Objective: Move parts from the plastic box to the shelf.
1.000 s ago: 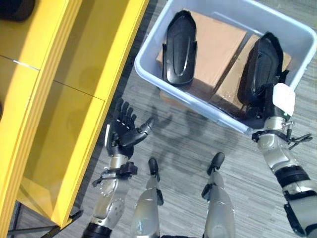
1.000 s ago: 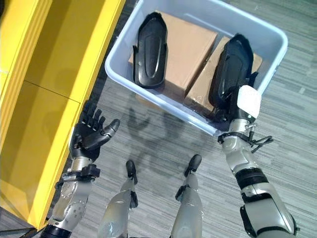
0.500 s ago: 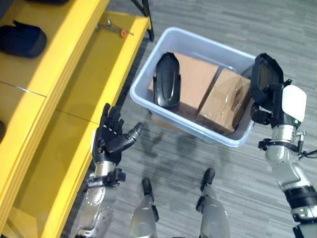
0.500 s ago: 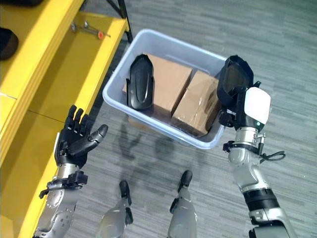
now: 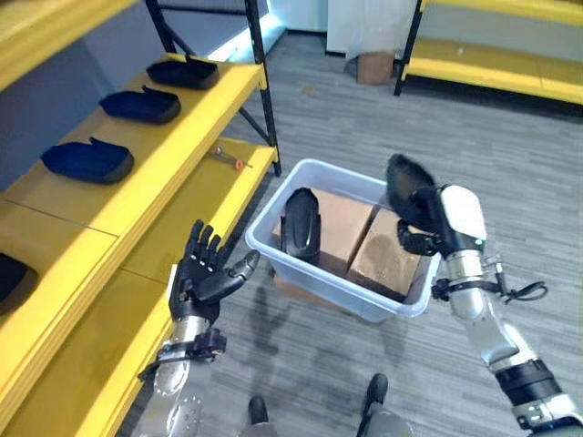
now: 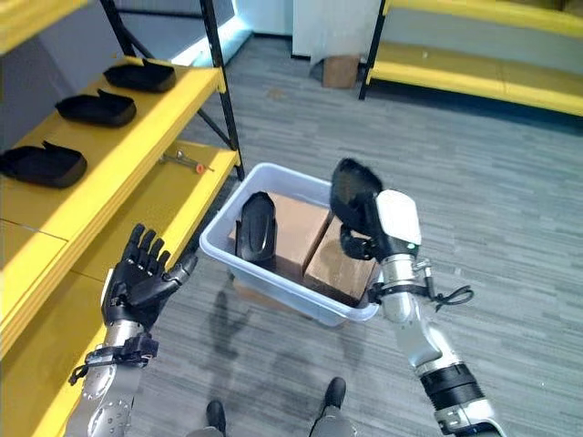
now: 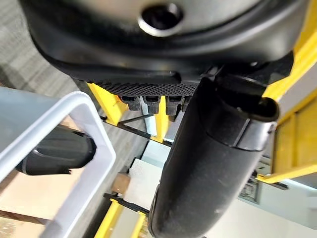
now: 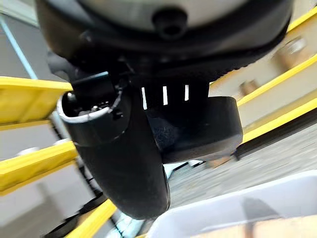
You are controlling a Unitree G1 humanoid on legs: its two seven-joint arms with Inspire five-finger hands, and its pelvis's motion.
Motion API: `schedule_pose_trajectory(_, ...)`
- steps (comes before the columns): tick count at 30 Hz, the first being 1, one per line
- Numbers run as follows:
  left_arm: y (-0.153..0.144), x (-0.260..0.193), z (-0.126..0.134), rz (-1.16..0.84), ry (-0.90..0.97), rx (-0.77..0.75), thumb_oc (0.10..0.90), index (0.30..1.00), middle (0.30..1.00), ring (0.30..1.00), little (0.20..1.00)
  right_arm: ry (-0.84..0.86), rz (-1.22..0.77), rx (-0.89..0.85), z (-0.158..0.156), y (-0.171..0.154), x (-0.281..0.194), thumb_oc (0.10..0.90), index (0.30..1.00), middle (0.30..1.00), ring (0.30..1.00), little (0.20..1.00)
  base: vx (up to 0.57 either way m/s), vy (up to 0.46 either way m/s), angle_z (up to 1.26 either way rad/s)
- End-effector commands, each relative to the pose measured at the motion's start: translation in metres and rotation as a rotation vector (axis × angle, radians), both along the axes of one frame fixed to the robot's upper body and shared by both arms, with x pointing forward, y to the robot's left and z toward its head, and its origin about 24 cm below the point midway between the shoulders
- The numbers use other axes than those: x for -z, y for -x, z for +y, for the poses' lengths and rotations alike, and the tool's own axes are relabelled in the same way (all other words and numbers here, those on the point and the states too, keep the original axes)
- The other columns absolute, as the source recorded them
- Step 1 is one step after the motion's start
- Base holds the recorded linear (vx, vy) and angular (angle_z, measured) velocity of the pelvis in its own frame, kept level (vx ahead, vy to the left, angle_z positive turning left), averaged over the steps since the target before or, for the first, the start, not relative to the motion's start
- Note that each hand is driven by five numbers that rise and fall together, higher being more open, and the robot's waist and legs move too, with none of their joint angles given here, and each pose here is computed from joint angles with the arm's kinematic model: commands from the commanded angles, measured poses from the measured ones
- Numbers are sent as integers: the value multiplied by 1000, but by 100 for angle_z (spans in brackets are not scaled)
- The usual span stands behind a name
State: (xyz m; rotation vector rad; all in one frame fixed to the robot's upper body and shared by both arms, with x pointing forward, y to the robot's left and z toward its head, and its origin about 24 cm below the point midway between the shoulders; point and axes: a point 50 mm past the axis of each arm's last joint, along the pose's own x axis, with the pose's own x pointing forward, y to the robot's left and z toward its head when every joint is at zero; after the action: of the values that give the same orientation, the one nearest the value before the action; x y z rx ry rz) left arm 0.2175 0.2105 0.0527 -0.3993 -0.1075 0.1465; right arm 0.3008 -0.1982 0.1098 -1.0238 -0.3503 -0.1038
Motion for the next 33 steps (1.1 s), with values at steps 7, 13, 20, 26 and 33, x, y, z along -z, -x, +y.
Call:
schedule_pose_trajectory(7,1,-22,-6,-159,-16,31,900,1000,1000,1000,1000,0,-351,-235,48,-4,-79,400,300,300,300,300,32,-6,0)
schedule_pose_trajectory(13,-1,-26,-7,-169,-26,27,900,1000,1000,1000,1000,-36,-364,-243,54,-5,-83,400,300,300,300,300,24,109,19)
schedule_pose_trajectory(20,-14,-47,-16,-257,-50,83,900,1000,1000,1000,1000,-13,-417,-207,55,-5,-91,400,300,300,300,300,28,256,38)
schedule_pose_trajectory(26,-24,-46,-22,-241,-93,112,900,1000,1000,1000,1000,-34,-395,-190,42,2,-86,400,300,300,300,300,68,157,114)
schedule_pose_trajectory(33,-21,-40,-28,-222,-65,100,900,1000,1000,1000,1000,-72,-404,-239,47,7,-87,400,300,300,300,300,109,-70,65)
